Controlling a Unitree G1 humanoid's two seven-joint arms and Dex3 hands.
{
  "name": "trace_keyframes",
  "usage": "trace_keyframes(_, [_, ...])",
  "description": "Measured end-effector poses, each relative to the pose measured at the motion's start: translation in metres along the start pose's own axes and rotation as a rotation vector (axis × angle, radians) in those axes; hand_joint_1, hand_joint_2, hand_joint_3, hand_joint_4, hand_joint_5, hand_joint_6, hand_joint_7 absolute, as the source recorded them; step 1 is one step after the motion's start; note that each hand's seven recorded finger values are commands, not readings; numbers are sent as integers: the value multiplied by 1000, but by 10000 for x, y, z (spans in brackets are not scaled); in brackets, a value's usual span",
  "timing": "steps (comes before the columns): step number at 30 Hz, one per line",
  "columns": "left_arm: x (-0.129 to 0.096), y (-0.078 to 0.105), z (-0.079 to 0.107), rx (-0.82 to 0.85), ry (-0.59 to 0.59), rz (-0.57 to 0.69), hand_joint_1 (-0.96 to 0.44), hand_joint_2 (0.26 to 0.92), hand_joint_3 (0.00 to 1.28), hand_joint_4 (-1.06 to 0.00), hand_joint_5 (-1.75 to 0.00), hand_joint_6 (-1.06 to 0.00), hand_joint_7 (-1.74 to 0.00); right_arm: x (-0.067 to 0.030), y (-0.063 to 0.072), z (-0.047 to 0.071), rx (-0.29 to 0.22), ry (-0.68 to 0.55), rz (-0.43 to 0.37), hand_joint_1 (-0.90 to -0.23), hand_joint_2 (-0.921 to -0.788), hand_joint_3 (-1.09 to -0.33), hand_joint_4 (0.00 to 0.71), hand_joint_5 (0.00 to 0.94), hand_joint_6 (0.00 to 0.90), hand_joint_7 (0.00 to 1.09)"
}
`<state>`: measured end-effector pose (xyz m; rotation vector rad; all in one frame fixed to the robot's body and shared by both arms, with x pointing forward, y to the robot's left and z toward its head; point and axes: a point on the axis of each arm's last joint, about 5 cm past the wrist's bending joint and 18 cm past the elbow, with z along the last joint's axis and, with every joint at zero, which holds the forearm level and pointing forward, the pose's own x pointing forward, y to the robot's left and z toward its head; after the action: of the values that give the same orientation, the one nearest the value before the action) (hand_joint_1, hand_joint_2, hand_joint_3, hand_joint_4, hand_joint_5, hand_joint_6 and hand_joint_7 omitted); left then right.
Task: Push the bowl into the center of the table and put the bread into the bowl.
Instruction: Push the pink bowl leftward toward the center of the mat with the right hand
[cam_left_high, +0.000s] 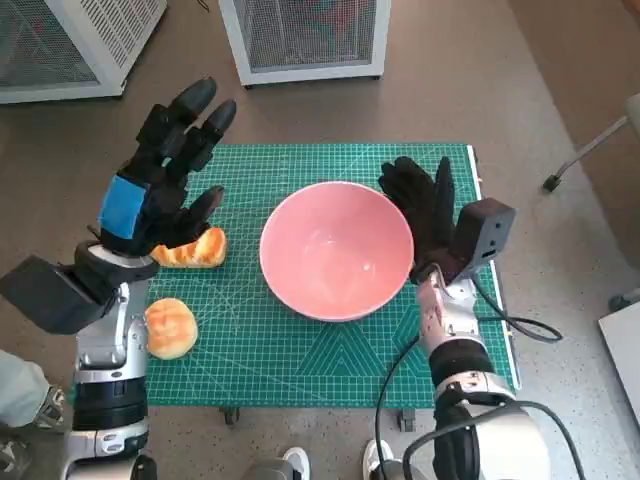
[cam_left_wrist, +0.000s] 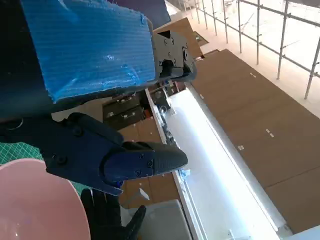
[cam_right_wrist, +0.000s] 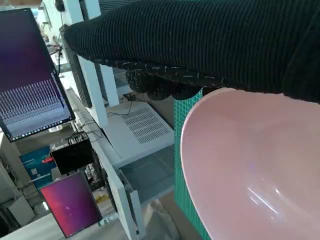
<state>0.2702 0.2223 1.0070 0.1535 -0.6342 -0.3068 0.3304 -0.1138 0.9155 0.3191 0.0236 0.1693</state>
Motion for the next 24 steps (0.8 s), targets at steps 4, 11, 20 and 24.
trace_keyframes(4, [-15, 11, 9, 5, 1, 2, -628, 921, 438, -289, 0, -113, -383, 2, 0, 2, 5, 3, -2, -582, -921, -763, 156, 5, 141, 209])
trace_keyframes(11, [-36, 17, 29, 11, 0, 3, -637, 921, 438, -286, 0, -116, -377, 3, -45, 29, 1, -5, -3, -576, -921, -770, 157, 4, 139, 208])
trace_keyframes(20, [-69, 22, 68, 20, 6, 11, -646, 921, 444, -284, 0, -117, -374, 20, -186, 202, 3, -119, 7, -589, -921, -754, 153, 1, 127, 204])
trace_keyframes(24, [-73, 32, 98, 28, 6, 13, -644, 921, 446, -283, -1, -117, -373, 33, -244, 357, -38, -233, 30, -604, -921, -746, 154, 3, 122, 207])
